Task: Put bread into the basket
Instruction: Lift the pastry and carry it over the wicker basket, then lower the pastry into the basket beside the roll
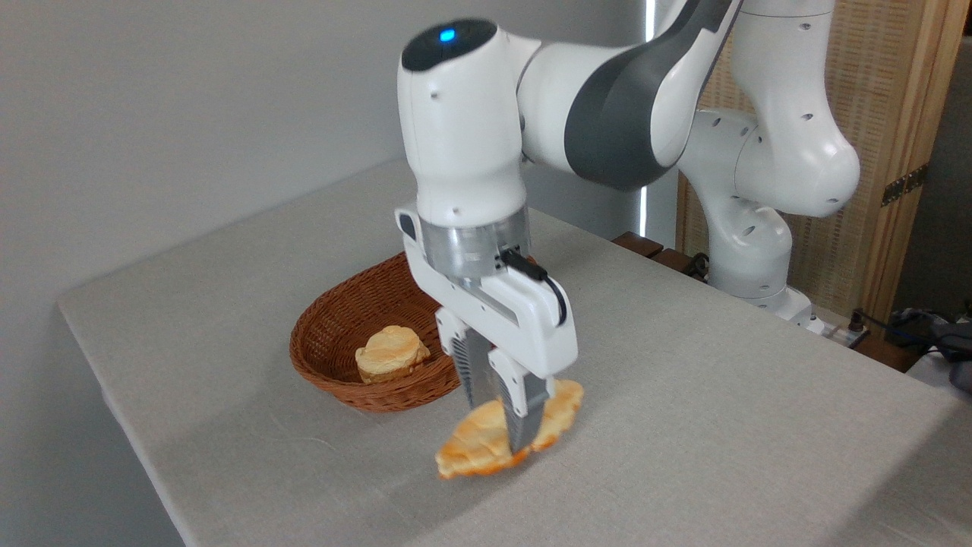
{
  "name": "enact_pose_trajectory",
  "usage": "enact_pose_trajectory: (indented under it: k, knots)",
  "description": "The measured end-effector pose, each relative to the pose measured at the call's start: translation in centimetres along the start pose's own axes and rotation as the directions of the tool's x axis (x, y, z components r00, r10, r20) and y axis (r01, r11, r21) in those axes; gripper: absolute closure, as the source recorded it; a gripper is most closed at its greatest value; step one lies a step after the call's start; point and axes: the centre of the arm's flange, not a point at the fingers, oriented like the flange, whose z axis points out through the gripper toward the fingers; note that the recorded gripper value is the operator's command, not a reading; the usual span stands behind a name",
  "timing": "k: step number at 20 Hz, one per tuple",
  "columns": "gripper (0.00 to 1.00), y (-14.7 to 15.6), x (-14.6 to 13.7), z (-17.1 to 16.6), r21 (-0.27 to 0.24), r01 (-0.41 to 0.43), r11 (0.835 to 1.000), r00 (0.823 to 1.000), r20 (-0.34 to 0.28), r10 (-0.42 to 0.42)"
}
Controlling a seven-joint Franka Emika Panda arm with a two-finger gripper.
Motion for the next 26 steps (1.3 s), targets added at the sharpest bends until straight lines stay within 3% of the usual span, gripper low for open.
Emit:
enact_pose_trajectory:
  k: [3,8,12,13,14,15,19,26]
  knots:
    - [0.42,-0.2,0.9,-2.2,-0.01,0.024,1.0,0.997,-0.07,-0.025]
    - [0.4,2.6,4.4,-5.8,-0.138,0.003,0.99,0.983,-0.18,-0.028]
    - [0.36,7.4,9.0,-5.9,-0.173,-0.039,0.984,0.986,-0.165,0.01]
    - [0.24,8.6,10.2,-5.8,-0.177,-0.049,0.983,0.987,-0.159,0.021]
    - [0.05,9.8,11.2,-5.6,-0.181,-0.058,0.982,0.988,-0.152,0.03]
    - [0.0,10.7,11.9,-5.5,-0.184,-0.069,0.98,0.988,-0.147,0.042]
    - [0.0,12.7,13.6,-4.9,-0.193,-0.077,0.978,0.99,-0.127,0.053]
    - [0.0,12.4,13.7,-3.7,-0.197,-0.079,0.977,0.993,-0.1,0.06]
